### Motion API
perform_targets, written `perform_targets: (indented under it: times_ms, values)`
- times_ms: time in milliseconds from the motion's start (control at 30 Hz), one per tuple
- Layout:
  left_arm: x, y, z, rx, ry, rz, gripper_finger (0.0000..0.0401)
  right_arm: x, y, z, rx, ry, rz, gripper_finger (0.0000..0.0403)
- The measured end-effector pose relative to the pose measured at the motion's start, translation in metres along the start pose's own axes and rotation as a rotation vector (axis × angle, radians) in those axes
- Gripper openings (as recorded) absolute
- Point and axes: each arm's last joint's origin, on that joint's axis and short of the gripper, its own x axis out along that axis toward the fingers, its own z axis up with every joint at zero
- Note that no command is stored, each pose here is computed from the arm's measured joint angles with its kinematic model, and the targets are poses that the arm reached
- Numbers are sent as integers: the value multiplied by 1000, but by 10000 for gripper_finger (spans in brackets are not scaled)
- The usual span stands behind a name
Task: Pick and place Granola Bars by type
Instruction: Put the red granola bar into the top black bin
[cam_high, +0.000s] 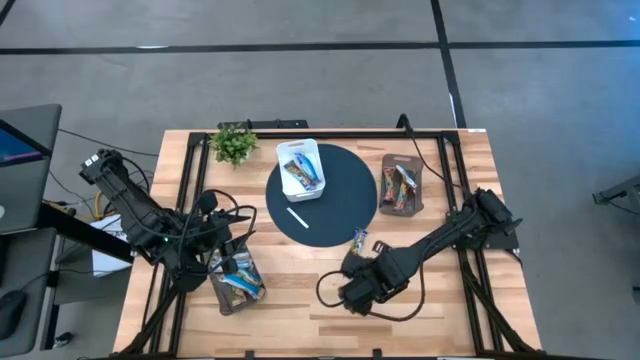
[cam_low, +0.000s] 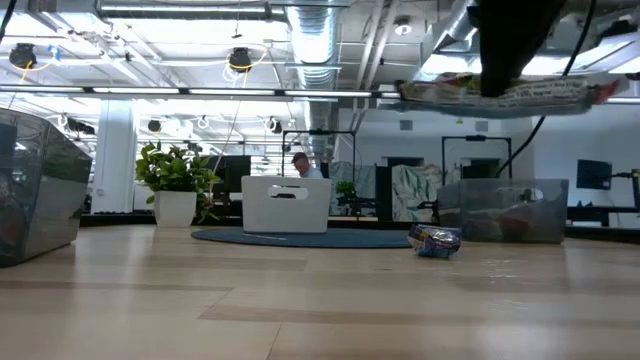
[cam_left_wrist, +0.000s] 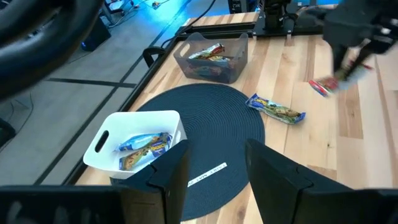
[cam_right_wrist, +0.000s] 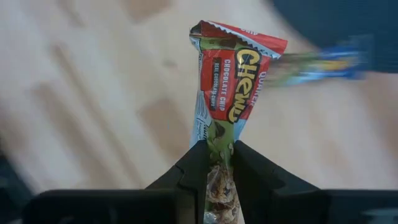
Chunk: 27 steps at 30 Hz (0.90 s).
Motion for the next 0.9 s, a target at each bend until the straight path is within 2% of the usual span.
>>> perform_targets:
  times_ms: [300, 600, 900]
  values:
    - [0, 0, 0, -15, 0, 0, 151, -23, -40, 9, -30, 102, -316, 60]
    - [0, 0, 0, -43, 0, -1, 151, -34, -80, 41, 5, 25, -353, 60]
    - [0, 0, 0, -61, 2, 0, 151, -54, -142, 57, 36, -25, -420, 60]
